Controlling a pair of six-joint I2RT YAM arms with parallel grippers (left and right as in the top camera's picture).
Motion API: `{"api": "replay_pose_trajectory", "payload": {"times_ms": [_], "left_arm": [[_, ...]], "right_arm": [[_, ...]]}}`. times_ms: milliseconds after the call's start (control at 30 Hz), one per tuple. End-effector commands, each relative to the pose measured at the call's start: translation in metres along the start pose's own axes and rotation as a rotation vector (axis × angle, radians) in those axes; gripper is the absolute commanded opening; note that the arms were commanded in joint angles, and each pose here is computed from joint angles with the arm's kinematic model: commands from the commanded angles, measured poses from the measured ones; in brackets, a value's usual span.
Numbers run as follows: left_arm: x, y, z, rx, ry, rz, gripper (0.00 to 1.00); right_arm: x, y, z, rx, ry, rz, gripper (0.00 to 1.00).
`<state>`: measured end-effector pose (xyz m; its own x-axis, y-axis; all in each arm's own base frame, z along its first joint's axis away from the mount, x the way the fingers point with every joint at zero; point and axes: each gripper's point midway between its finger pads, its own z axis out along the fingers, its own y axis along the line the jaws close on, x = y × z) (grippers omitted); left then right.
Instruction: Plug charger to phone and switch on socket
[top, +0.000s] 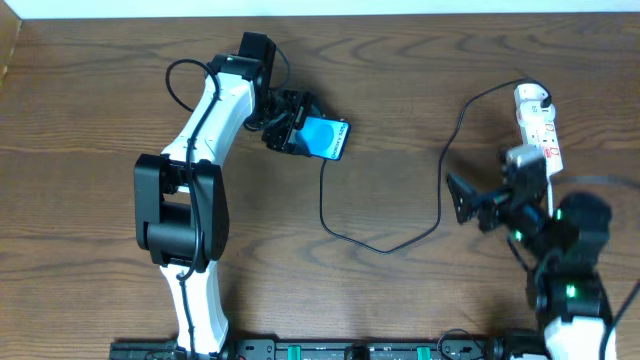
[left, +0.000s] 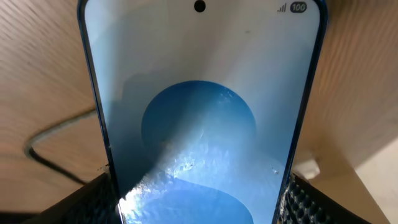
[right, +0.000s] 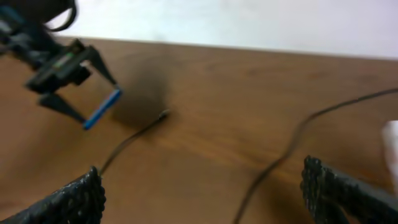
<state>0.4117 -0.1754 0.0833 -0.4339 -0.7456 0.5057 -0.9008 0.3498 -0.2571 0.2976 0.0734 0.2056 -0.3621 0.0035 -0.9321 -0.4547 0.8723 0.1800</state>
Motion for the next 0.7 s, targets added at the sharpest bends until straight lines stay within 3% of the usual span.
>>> {"api": "replay_pose_trajectory", "payload": {"times_ms": [0, 367, 533, 667], "left_arm": [[-0.009, 0.000, -0.010, -0.006, -0.123, 0.045, 0.63], [-0.024, 0.003, -0.010, -0.038, -0.241, 0.058, 0.63], [-0.023, 0.003, -0.010, -0.038, -0.241, 0.059, 0.63], [-0.022, 0.003, -0.009, -0.039, -0.240, 0.062, 0.63]], "right_arm": [[-0.009, 0.025, 0.012, -0.223, 0.046, 0.068, 0.99], [-0.015, 0.035, 0.050, -0.514, 0.174, 0.278, 0.99], [-0.020, 0.026, 0.059, -0.476, 0.150, 0.276, 0.99], [-0.023, 0.022, 0.066, -0.429, 0.171, 0.425, 0.99]]}}
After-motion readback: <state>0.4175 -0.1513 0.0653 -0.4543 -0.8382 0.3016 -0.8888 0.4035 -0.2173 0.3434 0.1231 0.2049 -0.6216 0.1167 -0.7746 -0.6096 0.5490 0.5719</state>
